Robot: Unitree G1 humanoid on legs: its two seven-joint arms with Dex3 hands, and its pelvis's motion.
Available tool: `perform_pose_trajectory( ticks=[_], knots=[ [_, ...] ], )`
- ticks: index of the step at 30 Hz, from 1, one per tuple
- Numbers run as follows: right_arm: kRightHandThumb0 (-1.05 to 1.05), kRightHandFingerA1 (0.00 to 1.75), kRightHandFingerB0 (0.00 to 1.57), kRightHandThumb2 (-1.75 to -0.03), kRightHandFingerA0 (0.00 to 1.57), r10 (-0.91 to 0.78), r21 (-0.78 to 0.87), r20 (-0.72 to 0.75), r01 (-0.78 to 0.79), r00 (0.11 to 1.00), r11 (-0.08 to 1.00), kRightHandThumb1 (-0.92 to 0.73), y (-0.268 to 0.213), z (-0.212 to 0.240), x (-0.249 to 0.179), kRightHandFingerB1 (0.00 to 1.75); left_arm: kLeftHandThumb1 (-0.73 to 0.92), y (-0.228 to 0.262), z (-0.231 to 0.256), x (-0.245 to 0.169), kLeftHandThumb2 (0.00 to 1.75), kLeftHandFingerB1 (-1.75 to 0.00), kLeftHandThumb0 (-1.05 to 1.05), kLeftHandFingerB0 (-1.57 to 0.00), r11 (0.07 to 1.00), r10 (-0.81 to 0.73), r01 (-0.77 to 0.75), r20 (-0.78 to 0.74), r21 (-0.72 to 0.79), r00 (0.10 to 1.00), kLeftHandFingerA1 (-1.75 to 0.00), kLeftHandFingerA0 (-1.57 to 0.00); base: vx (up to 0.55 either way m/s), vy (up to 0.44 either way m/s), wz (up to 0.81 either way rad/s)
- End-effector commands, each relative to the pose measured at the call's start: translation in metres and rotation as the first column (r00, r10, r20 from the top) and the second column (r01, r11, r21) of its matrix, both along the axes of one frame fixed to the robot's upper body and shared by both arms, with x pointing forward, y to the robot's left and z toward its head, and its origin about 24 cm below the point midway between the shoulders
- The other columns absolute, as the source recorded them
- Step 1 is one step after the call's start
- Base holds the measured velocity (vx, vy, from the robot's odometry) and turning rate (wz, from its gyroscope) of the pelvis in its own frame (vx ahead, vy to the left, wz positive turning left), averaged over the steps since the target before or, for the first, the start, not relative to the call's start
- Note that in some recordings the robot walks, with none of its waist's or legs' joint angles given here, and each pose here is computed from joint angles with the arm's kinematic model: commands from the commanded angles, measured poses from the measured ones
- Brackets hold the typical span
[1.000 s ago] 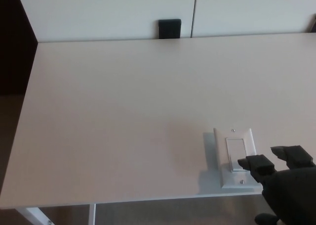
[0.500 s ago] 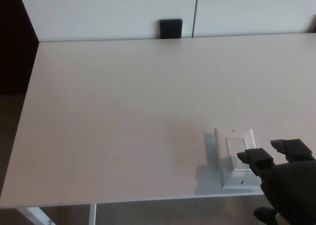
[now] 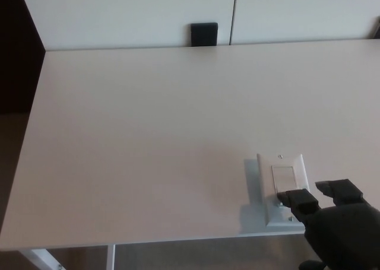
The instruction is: The robot walk towards a table in front and then clicks the light switch button using the right hand's index finger
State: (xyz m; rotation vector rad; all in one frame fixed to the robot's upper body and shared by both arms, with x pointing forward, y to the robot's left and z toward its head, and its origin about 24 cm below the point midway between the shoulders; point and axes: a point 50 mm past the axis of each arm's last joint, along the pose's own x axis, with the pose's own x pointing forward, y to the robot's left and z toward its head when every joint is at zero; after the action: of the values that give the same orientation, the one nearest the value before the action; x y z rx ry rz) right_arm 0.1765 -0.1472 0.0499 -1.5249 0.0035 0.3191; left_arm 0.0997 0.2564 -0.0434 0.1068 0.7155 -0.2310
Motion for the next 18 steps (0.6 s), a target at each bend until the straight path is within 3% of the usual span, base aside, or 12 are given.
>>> perform_pose_trajectory(
  ticks=[1,18],
  knots=[
    [-0.59,0.46,0.24,-0.70,0.06,-0.031,-0.008,-0.026,0.031,0.999,0.999,-0.41,-0.0059,-0.0062,0.0030,0.45,0.56,0.0043,0.0031,0.0012,0.56,-0.40,-0.14,-0.52,1.000,-0.016,0.015,0.012,0.017,1.000,-0.46,-0.56,0.00,0.000,0.00],
    [-0.59,0.47,0.23,-0.71,0.07,-0.026,-0.010,-0.046,0.025,0.999,1.000,-0.42,-0.0095,-0.0102,0.0023,0.45,0.56,0.0045,0.0027,0.0026,0.56,-0.40,-0.11,-0.53,1.000,-0.021,0.021,0.018,0.021,1.000,-0.46,-0.56,0.00,0.000,0.00]
  ],
)
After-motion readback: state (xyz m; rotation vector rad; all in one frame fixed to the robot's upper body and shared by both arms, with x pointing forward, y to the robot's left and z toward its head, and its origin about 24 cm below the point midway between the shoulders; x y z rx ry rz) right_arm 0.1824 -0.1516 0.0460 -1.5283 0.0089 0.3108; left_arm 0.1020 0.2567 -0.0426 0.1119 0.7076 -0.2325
